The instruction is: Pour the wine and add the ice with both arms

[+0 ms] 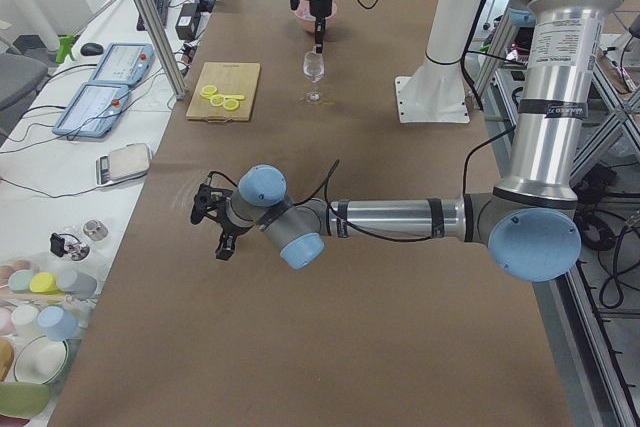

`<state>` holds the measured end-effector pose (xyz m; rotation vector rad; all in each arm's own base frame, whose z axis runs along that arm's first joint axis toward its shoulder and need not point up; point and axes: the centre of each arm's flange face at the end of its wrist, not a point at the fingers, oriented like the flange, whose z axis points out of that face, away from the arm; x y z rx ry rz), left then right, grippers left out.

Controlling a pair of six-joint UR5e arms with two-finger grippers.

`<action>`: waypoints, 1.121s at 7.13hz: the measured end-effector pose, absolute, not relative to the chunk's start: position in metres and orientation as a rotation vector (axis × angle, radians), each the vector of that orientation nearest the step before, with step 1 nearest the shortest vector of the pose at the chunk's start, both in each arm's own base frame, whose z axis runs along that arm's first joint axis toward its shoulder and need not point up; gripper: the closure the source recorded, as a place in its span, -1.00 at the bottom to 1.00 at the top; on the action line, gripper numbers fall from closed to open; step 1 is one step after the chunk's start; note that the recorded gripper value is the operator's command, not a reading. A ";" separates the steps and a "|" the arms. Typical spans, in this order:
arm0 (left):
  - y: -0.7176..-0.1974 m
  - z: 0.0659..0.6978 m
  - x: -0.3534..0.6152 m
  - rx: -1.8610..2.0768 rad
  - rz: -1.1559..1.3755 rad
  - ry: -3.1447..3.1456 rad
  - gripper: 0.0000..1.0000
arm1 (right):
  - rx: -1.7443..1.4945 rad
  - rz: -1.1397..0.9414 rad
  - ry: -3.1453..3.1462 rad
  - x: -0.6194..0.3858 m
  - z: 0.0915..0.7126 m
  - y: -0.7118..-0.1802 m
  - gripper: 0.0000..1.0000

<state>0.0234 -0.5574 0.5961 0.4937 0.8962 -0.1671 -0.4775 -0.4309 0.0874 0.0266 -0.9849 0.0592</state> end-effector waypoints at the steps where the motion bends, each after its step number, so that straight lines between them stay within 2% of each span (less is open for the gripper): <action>1: -0.557 0.596 0.023 0.495 -0.168 0.897 -0.95 | 0.028 0.060 -0.985 -0.478 0.086 -0.432 -0.70; 4: -0.562 0.590 0.024 0.487 -0.179 0.900 -0.95 | 0.012 0.077 -0.998 -0.442 0.098 -0.456 -0.71; 5: -0.572 0.576 0.026 0.457 -0.197 0.893 -0.95 | 0.021 0.071 -0.989 -0.404 0.127 -0.470 -0.71; 7: -0.588 0.539 0.029 0.385 -0.203 0.857 -0.95 | 0.095 -0.005 -0.926 -0.316 0.208 -0.500 -0.97; 8: -0.588 0.534 0.026 0.378 -0.151 0.830 -0.95 | 0.131 -0.041 -0.882 -0.277 0.245 -0.518 -0.98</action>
